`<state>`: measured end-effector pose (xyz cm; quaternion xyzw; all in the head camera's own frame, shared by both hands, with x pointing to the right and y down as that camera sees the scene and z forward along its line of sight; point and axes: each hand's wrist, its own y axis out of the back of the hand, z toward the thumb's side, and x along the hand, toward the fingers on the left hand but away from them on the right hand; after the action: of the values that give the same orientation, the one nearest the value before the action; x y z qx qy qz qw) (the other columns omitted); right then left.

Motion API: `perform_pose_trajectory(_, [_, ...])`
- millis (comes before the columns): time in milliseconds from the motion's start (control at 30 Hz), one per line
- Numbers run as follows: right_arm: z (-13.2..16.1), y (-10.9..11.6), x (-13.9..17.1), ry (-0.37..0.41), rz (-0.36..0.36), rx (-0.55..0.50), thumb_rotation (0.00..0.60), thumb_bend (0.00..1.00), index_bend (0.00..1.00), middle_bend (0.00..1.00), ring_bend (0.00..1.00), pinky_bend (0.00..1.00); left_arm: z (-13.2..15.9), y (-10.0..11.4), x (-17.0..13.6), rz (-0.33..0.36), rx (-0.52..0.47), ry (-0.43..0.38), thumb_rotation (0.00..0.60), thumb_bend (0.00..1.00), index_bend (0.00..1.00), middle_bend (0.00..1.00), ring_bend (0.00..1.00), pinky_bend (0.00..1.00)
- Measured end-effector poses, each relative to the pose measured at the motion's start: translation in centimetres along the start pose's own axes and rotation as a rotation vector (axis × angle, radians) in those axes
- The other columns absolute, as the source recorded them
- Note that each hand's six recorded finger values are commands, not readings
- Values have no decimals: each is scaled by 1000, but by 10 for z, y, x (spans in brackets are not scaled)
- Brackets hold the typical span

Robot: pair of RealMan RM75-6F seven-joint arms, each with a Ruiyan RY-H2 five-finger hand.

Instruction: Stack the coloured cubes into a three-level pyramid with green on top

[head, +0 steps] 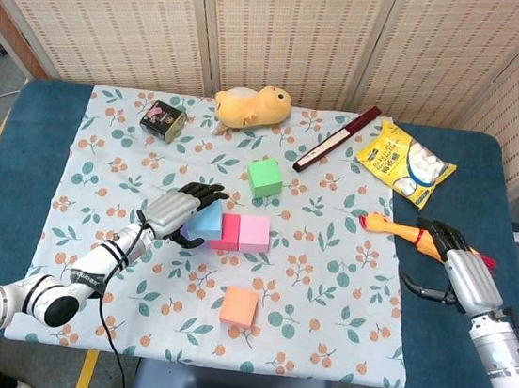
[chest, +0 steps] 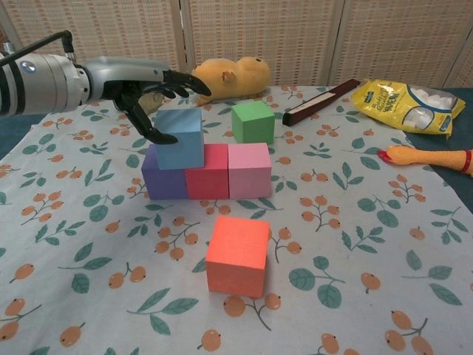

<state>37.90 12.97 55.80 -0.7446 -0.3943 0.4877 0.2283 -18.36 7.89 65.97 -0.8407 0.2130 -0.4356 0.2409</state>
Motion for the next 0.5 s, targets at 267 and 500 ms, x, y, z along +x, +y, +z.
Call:
perform_pose_trajectory(267, [-3, -1, 0, -7, 5, -3, 300, 222, 0, 121, 0, 62, -1, -1, 6, 16, 34, 15, 600, 308, 150, 0, 24, 105])
perform_pose_trajectory(500, [-4, -1, 0, -9, 6, -5, 303, 223, 0, 121, 0, 61, -4, -4, 8, 33, 59, 42, 600, 304, 167, 21, 73, 131])
